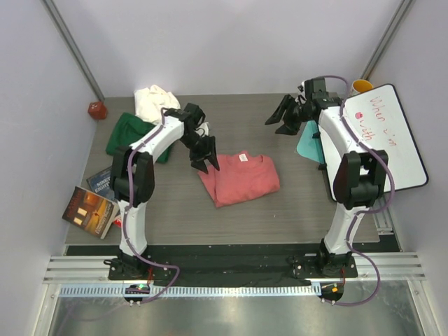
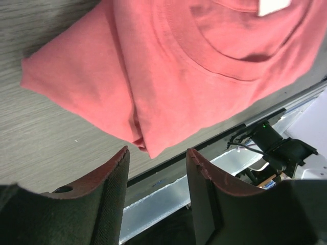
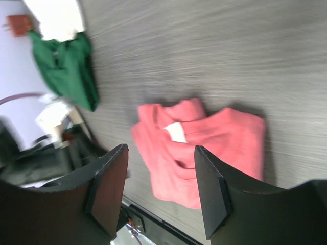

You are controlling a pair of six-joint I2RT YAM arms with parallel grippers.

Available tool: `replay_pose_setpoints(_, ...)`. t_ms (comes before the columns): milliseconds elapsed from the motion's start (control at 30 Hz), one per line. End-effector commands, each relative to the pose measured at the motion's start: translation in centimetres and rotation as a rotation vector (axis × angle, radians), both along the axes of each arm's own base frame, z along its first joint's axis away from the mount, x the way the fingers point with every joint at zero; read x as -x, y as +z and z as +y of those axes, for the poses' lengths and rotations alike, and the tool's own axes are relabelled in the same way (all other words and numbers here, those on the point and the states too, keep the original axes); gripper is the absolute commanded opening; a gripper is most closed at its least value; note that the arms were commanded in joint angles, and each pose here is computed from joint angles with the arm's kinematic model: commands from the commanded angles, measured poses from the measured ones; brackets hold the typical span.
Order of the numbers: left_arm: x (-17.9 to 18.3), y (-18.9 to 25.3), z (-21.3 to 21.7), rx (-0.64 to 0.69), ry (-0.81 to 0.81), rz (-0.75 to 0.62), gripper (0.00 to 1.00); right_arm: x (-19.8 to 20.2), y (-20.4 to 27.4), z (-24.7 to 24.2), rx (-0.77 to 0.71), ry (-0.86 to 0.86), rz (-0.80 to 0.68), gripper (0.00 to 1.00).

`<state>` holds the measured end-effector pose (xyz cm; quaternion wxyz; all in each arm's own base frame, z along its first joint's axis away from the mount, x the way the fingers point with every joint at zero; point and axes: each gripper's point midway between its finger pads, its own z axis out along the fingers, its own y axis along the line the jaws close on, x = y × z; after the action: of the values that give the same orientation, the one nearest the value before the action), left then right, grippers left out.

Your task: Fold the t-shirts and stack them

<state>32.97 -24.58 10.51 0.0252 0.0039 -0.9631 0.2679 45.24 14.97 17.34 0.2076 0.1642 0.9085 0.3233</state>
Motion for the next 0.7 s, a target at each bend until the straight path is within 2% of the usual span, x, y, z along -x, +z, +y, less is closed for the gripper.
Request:
replay_pose_setpoints(0,0.0,-0.3,0.6,-0.044,-0.012,0.005,0.48,0.3,6.4,5.2,-0.105,0.096,-0.138,0.60)
replay_pose_setpoints(100,-0.8,-0.6,2.7,-0.158,0.024,-0.039,0.45,1.4,6.0,10.3,-0.098,0.220,-0.123,0.60)
replay_pose_setpoints(167,-2.3,1.0,3.7,-0.138,0.109,-0.116,0.45,3.0,4.9,13.3,-0.070,0.301,-0.090,0.60)
replay_pose_setpoints(233,-2.9,0.9,5.6,-0.113,0.217,-0.122,0.45,3.4,3.9,14.9,-0.067,0.336,-0.069,0.60)
replay_pose_setpoints(333,-4.3,2.0,8.5,-0.088,0.378,-0.175,0.47,3.2,1.8,15.0,-0.044,0.330,-0.026,0.60)
replay_pose_setpoints(500,-4.0,2.1,10.8,-0.136,0.376,-0.192,0.46,3.9,-2.4,15.2,0.017,0.335,0.066,0.60)
replay_pose_setpoints(667,-3.5,1.9,10.7,-0.128,0.374,-0.185,0.45,3.8,-4.8,15.8,0.034,0.350,0.104,0.60)
